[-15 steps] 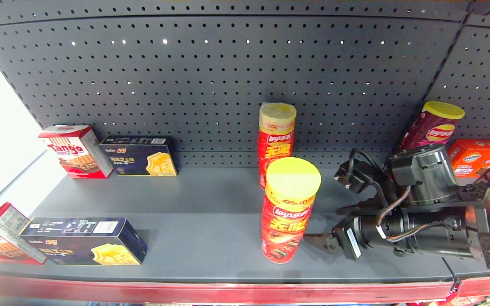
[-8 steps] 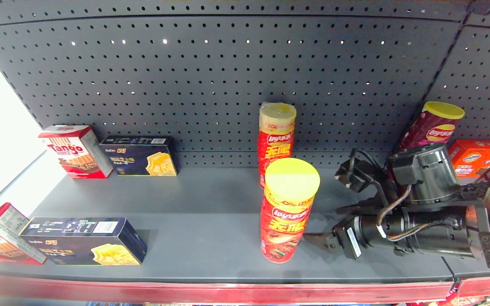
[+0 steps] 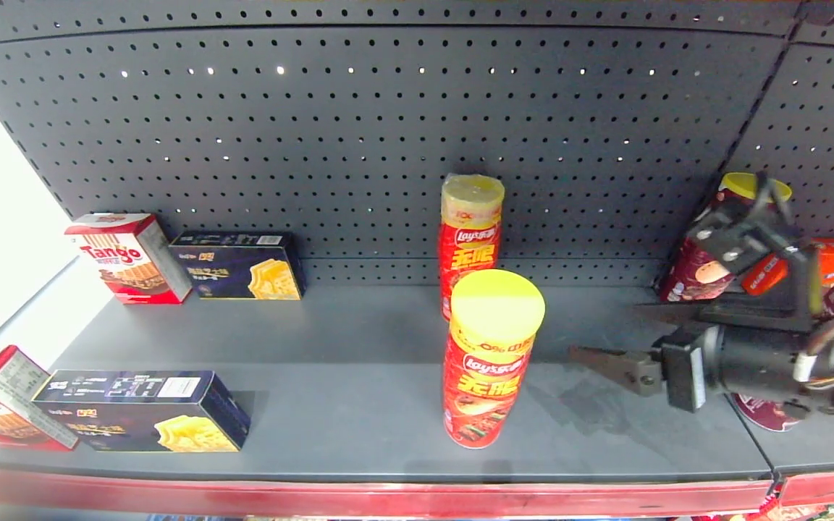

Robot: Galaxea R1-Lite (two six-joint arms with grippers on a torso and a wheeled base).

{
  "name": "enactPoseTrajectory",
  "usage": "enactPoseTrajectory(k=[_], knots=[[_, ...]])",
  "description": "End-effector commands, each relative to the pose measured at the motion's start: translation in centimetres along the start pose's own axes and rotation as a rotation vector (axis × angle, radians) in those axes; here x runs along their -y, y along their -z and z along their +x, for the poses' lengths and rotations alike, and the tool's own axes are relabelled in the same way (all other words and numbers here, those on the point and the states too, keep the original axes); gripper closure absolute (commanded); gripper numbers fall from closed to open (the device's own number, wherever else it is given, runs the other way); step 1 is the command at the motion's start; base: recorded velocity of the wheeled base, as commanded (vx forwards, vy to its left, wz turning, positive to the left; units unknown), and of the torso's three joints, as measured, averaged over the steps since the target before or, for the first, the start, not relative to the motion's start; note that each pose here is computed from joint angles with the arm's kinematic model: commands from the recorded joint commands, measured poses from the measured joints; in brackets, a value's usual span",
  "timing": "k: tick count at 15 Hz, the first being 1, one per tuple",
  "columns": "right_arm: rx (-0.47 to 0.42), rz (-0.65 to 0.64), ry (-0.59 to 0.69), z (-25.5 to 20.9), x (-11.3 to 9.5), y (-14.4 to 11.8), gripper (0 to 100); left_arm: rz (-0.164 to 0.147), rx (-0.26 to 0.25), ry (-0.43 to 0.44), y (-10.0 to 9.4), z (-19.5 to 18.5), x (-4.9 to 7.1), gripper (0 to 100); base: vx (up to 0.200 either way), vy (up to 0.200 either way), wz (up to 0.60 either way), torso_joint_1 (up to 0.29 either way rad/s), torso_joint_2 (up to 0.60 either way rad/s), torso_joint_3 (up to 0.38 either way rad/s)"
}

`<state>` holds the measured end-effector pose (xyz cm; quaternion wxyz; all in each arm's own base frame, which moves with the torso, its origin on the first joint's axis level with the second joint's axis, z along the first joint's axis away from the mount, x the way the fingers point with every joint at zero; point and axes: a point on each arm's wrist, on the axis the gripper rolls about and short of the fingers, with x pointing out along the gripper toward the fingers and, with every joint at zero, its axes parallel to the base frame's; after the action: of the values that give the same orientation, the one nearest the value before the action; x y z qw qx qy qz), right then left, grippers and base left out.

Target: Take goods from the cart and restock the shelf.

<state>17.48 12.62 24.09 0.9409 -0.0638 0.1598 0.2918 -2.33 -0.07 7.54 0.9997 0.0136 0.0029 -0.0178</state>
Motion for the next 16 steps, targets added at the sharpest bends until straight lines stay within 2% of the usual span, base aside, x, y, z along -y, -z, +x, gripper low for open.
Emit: enactPoseTrajectory(k=[1, 3, 5, 7, 8, 9, 11, 12, 13, 14, 16], knots=[[0.232, 0.012, 0.022, -8.0, 0.5, -0.9, 0, 0.0, -0.003, 0.0, 0.0, 0.0, 0.0, 0, 0.0, 0.0, 0.0, 0.0, 0.0, 0.0], [0.33, 0.014, 0.032, -12.1, 0.6, 0.6, 0, 0.0, -0.001, 0.0, 0.0, 0.0, 0.0, 0, 0.0, 0.0, 0.0, 0.0, 0.0, 0.0], [0.402, 0.028, 0.108, -15.6, 0.9, 3.2, 0, 0.0, -0.003, 0.001, 0.0, 0.0, 0.0, 0, 0.0, 0.0, 0.0, 0.0, 0.0, 0.0], [0.434, 0.036, 0.153, -17.4, 0.9, 6.0, 0, 0.002, -0.004, 0.001, 0.0, 0.0, 0.0, 0, 0.0, 0.0, 0.0, 0.0, 0.0, 0.0], [0.447, 0.041, 0.191, -18.5, 0.6, 9.0, 0, 0.003, -0.004, 0.003, 0.0, 0.0, 0.0, 0, 0.0, 0.0, 0.0, 0.0, 0.0, 0.0], [0.442, 0.042, 0.205, -18.7, 0.5, 10.6, 0, 0.003, -0.003, 0.003, 0.0, 0.0, 0.0, 0, 0.0, 0.0, 0.0, 0.0, 0.0, 0.0], [0.41, 0.047, 0.235, -18.9, -0.1, 17.2, 0, 0.008, -0.001, 0.003, 0.0, 0.0, 0.0, 0, 0.0, 0.0, 0.0, 0.0, 0.0, 0.0], [0.41, 0.047, 0.235, -18.9, -0.1, 17.2, 0, 0.008, -0.001, 0.003, 0.0, 0.0, 0.0, 0, 0.0, 0.0, 0.0, 0.0, 0.0, 0.0], [0.381, 0.05, 0.235, -18.2, -0.3, 21.2, 0, 0.017, -0.001, 0.003, 0.0, 0.0, 0.0, 0, 0.0, 0.0, 0.0, 0.0, 0.0, 0.0], [0.34, 0.053, 0.237, -17.5, -0.3, 22.9, 0, 0.017, -0.001, 0.003, 0.0, 0.0, 0.0, 0, 0.0, 0.0, 0.0, 0.0, 0.0, 0.0], [0.331, 0.056, 0.251, -17.5, -0.3, 23.0, 0, 0.016, -0.003, 0.004, 0.0, 0.0, 0.0, 0, 0.0, 0.0, 0.0, 0.0, 0.0, 0.0]])
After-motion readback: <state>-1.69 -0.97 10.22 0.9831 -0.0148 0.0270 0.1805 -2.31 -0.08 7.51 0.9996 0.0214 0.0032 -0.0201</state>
